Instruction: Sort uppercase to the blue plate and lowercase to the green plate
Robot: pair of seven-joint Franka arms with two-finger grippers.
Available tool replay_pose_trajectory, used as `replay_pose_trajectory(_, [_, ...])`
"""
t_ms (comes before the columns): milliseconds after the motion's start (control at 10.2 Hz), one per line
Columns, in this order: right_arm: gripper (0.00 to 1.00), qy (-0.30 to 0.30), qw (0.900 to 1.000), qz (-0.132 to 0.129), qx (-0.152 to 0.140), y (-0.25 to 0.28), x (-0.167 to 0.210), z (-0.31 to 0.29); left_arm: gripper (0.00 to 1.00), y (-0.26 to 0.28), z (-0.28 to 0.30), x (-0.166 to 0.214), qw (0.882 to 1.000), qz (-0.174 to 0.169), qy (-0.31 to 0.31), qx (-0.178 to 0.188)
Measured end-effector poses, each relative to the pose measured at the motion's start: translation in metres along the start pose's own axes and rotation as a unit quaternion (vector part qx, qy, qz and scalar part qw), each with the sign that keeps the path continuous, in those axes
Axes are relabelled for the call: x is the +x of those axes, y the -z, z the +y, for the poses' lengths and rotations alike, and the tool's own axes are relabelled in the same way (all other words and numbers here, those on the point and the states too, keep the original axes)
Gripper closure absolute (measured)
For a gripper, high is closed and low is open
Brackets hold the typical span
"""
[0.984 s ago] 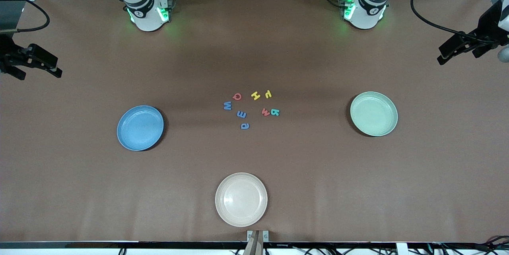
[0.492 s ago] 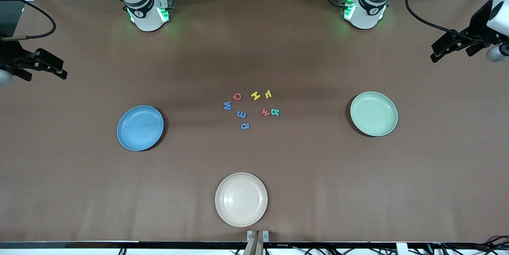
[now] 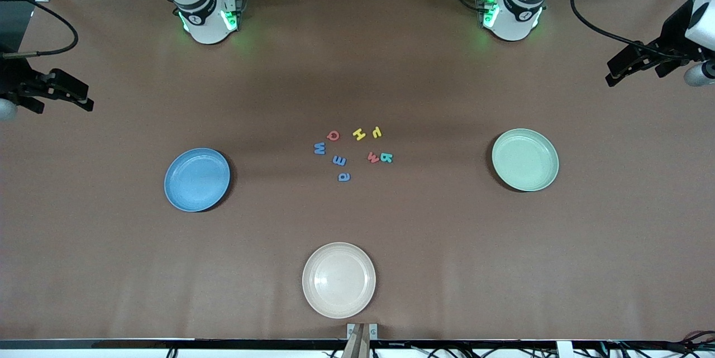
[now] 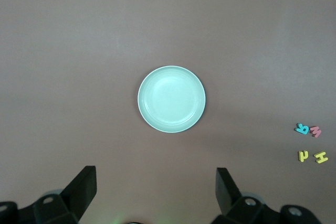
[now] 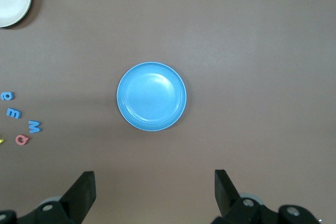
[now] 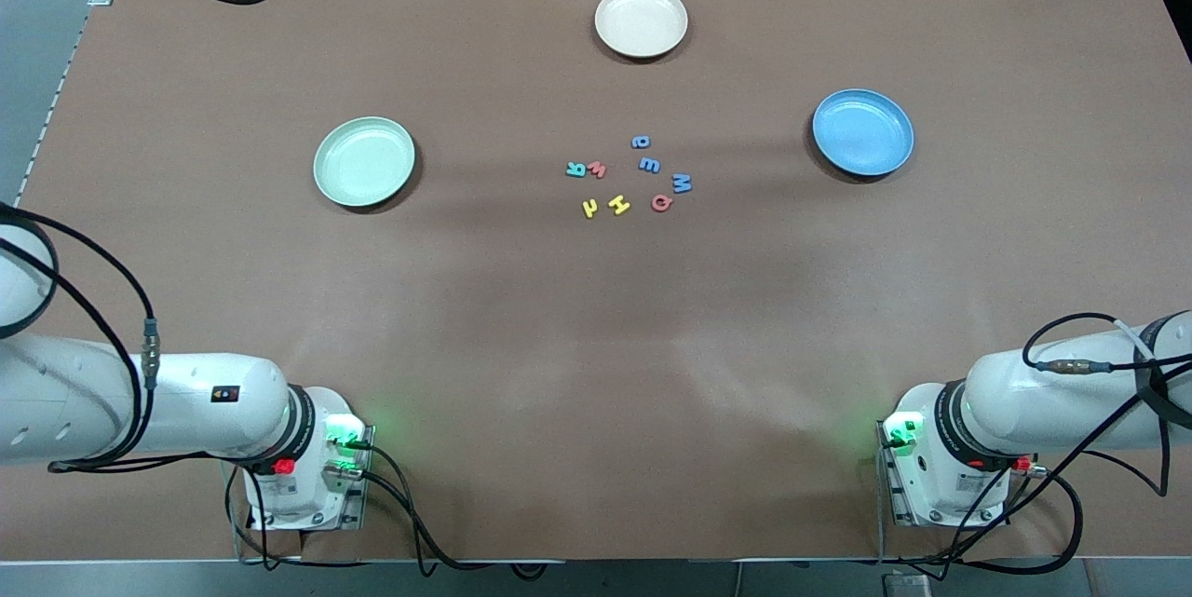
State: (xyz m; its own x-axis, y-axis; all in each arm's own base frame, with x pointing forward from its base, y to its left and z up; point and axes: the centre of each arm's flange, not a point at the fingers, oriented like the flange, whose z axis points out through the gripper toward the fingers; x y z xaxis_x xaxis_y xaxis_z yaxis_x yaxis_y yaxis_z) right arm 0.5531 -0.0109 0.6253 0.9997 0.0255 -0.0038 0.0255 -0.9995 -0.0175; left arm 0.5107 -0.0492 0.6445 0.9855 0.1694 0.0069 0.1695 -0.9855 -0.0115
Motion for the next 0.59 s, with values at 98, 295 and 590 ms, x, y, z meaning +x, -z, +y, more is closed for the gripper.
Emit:
replay_pose_trajectory(98, [0.0,0.0,1.0,-0.002,0.0,-0.001,0.0,0.0,0.0,-0.008,0.01,-0.002,1.0,-0.012,0.009,-0.01])
replay_pose_trajectory(295, [0.0,0.0,1.0,-0.006,0.0,-0.005,0.001,0.0,0.0,-0.032,0.031,-0.004,0.998,-0.034,0.044,-0.035])
replay_pose_trajectory(590, [0.0,0.001,1.0,-0.009,0.0,-0.009,0.002,-0.001,0.0,-0.079,0.069,-0.004,0.995,-0.037,0.084,-0.043])
